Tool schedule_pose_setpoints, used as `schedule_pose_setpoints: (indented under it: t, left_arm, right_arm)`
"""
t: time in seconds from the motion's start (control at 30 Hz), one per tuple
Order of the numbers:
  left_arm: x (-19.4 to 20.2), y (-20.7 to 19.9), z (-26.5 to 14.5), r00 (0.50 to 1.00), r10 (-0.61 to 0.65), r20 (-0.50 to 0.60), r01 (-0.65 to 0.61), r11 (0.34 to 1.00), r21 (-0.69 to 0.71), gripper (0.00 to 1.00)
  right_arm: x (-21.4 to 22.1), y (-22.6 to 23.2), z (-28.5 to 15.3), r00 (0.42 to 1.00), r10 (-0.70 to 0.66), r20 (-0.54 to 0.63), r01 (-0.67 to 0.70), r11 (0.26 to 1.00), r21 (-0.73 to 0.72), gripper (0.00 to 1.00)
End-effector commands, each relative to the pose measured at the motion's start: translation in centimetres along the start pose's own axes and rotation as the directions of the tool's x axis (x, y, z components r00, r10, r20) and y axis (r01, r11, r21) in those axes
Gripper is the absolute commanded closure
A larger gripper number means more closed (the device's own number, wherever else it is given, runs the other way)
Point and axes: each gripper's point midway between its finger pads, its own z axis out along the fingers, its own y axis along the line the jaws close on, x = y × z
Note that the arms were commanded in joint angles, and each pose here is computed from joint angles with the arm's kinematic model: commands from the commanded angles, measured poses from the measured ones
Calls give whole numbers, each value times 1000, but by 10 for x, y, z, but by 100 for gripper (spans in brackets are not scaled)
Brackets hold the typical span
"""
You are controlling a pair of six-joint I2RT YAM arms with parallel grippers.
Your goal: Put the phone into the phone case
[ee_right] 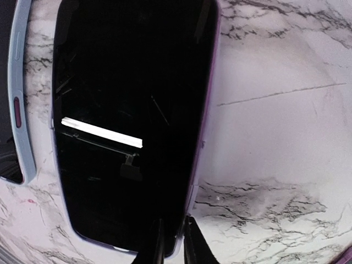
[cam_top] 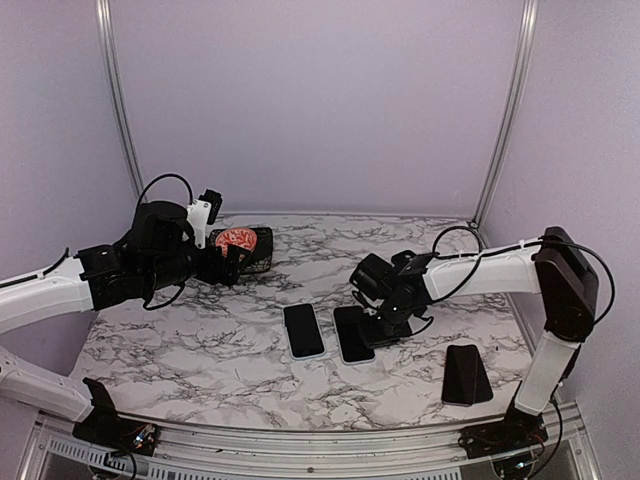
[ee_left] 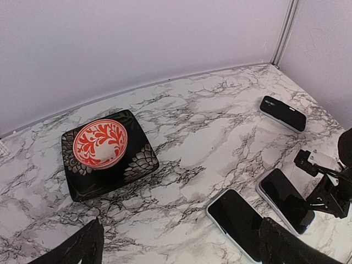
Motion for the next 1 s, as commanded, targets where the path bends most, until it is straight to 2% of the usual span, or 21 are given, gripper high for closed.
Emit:
schedule_pose_setpoints:
  t: [0.0,0.1,0.13,0.17,0.2,0.27,0.67,0.97]
  left_arm:
    - [10,4,2,999,8,-36,-8,1000,-14,1]
    - [10,4,2,999,9,-35,-10,1000,-13,1]
    - [10,5,2,999,9,-35,-10,1000,-16,1]
    - [10,5,3,999,9,-35,-10,1000,-18,1]
    - [10,5,2,999,11,-36,-11,1000,-18,1]
    - [10,5,2,999,12,-36,-12,1000,-21,1]
    - [11,3,3,999,9,-39,-9,1000,-10,1]
    - [11,4,3,999,9,-40,-9,1000,-12,1]
  right_arm:
    - [-4,-17,0,999,-54,-5,54,982,179,62]
    - [-38,-1,-27,992,-68,109,46,981,190,22]
    - [-46,9,-32,988,-71,138,48,985,167,11]
    - [-51,19,-33,984,-74,159,52,989,137,4]
    - [-54,28,-32,983,-75,170,57,993,107,2]
    - [-53,37,-24,985,-62,160,53,997,63,1]
    - [-23,34,28,999,-55,-1,55,995,79,1]
    - [-9,31,30,996,-66,-55,71,993,93,14]
